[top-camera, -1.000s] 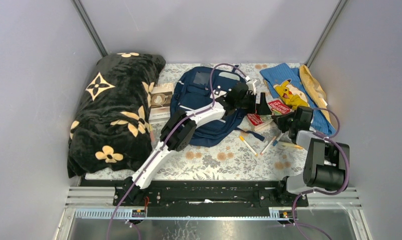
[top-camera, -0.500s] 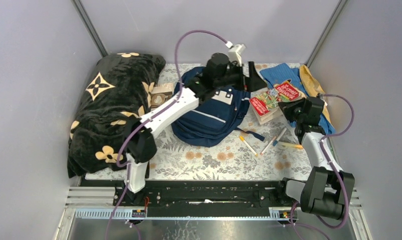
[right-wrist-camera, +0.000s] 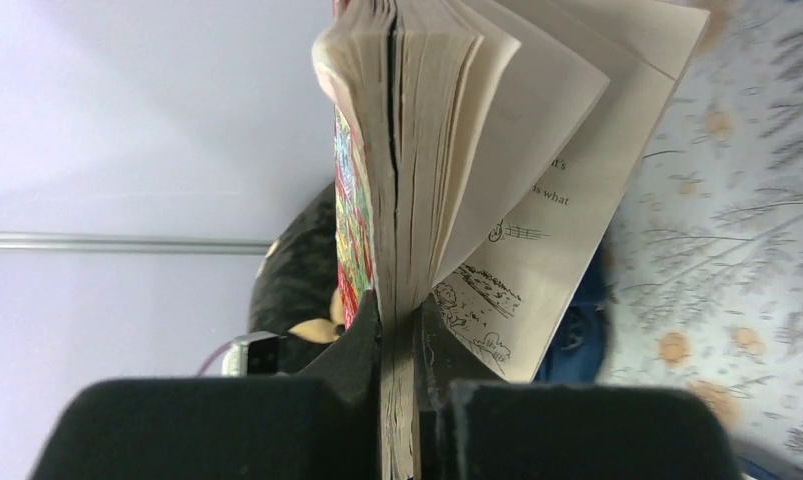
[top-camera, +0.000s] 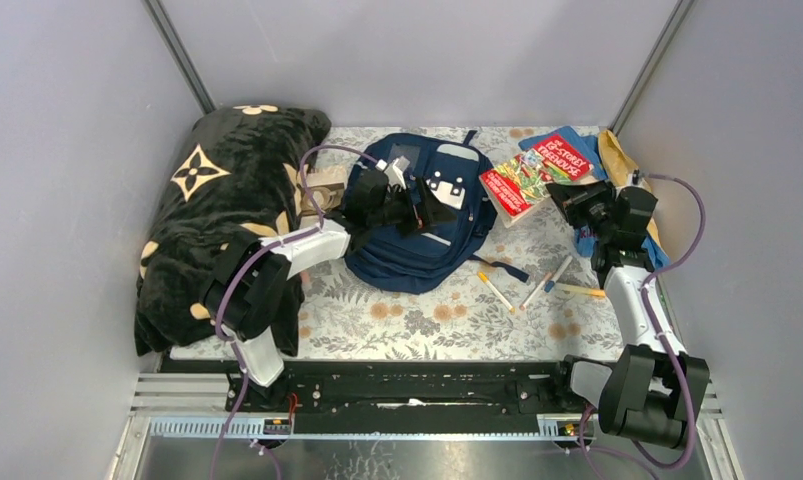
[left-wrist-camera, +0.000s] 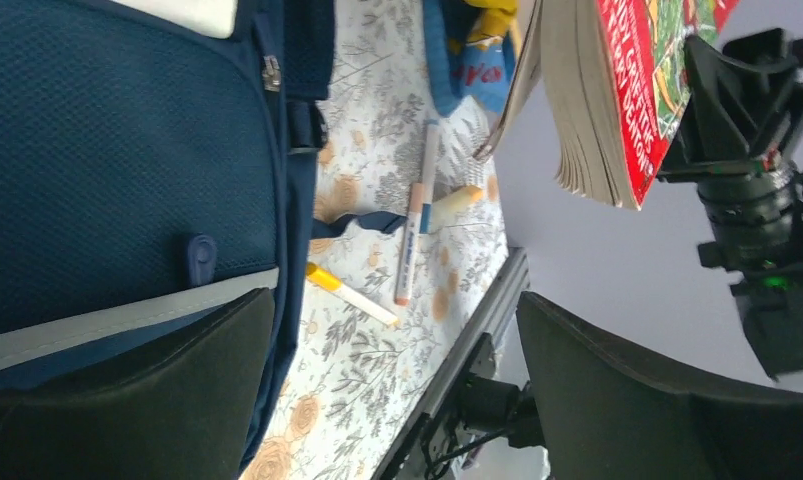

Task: Pack the student bag
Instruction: Pick up the book from the center of the board.

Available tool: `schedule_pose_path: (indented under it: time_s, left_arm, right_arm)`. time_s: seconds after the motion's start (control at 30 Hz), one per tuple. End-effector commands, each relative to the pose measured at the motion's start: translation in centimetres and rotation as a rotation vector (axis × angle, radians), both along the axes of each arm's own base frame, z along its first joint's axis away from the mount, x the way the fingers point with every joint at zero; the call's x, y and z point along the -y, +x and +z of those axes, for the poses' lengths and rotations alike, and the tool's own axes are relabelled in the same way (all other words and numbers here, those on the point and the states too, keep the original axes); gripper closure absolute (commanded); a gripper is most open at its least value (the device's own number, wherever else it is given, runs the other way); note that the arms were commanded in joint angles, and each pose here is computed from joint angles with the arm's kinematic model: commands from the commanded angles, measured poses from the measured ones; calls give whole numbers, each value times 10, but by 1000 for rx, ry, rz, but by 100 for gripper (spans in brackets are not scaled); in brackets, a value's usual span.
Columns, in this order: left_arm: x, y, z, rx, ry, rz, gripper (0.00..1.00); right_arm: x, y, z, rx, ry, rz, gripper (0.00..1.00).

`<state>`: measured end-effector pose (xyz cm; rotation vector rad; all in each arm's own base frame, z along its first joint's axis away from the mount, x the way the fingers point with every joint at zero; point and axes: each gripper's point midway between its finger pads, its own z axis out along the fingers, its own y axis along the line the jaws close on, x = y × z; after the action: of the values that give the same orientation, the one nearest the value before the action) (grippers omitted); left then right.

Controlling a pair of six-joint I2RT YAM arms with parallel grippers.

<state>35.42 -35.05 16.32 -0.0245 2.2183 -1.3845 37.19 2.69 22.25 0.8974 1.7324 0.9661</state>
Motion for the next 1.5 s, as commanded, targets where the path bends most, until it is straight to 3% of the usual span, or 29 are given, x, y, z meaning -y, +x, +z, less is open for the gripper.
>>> schedule_pose_path:
  time_s: [0.0,0.17,0.67,1.03,1.33,1.47]
  left_arm:
    - [14,-8,84,192,-305,-55,1]
    - [3,-10,92,217,-431,19,1]
    - [7,-6,84,193,-471,34,1]
    - [11,-5,72,148,-466,15,1]
    - [-18,-4,69,288,-229,50,1]
    - [-29,1,68,298,-207,75,1]
  right_arm:
    - [-27,4,51,170,124,129,100]
    - [-46,3,49,169,179,172,100]
    - [-112,5,52,171,250,325,100]
    - [-117,2,58,187,250,325,100]
    - [-116,1,70,206,216,327,100]
    - [-118,1,70,207,229,338,100]
